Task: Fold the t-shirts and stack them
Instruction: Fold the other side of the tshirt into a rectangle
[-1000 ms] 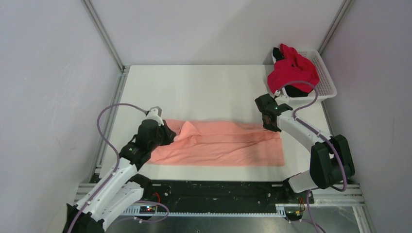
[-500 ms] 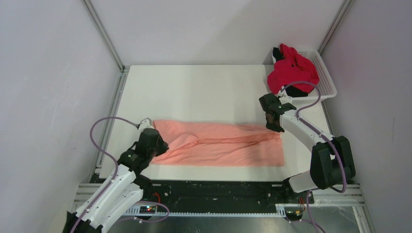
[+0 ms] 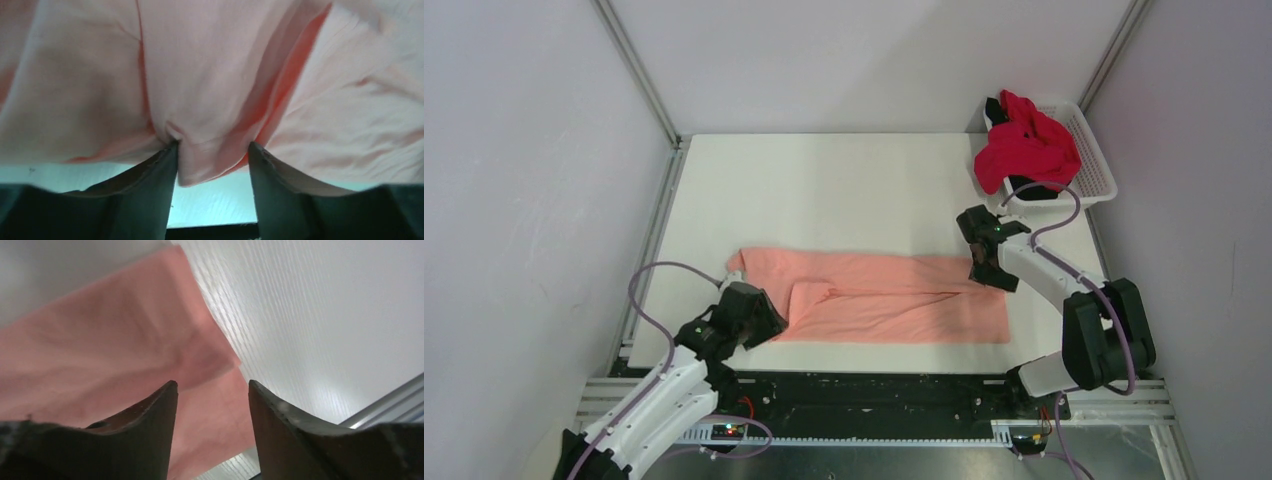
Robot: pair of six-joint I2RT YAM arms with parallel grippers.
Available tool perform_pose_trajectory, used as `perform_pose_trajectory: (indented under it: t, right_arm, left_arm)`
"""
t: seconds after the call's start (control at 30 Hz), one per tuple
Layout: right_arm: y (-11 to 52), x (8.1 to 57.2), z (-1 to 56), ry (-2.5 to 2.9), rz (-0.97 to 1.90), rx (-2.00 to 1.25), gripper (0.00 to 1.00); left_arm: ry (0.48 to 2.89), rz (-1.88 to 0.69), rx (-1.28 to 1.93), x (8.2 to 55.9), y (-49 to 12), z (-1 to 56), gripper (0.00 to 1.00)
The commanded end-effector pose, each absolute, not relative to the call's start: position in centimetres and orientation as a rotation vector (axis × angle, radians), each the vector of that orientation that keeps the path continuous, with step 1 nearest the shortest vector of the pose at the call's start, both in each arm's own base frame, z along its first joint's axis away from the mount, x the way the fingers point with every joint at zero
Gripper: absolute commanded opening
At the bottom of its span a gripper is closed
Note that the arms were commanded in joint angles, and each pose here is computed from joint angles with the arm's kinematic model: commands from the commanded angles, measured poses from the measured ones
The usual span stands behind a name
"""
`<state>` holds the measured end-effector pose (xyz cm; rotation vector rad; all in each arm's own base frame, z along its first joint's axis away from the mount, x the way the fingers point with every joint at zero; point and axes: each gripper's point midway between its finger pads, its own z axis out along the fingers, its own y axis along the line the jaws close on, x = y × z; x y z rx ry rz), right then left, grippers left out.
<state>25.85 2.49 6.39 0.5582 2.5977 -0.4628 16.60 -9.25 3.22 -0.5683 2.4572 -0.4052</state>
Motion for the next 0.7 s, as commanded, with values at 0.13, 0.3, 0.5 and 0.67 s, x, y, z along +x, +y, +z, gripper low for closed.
perform_pose_trajectory:
  t: [0.13, 0.3, 0.5, 0.67]
  right_arm:
    - [1.6, 23.8, 9.6, 2.475, -0.395, 0.631, 0.86]
    - [4.7, 25.9, 11.2, 2.395, -0.081, 0.494, 0.99]
    - [14.6, 28.1, 12.0, 2.395, 0.519, 0.162, 0.99]
    - [17.2, 29.2, 9.1, 2.475, 0.61, 0.124, 0.99]
  left_arm:
    - [2.361, -0.597, -0.453, 16.6, -12.3, 9.5, 0.98]
    - [2.241, -0.476, -0.37, 20.2, -11.9, 13.6, 1.0]
    - [2.339, -0.304, -0.36, 25.1, -13.7, 12.1, 1.0]
    - [2.525, -0.37, -0.362, 26.6, -16.6, 7.5, 1.0]
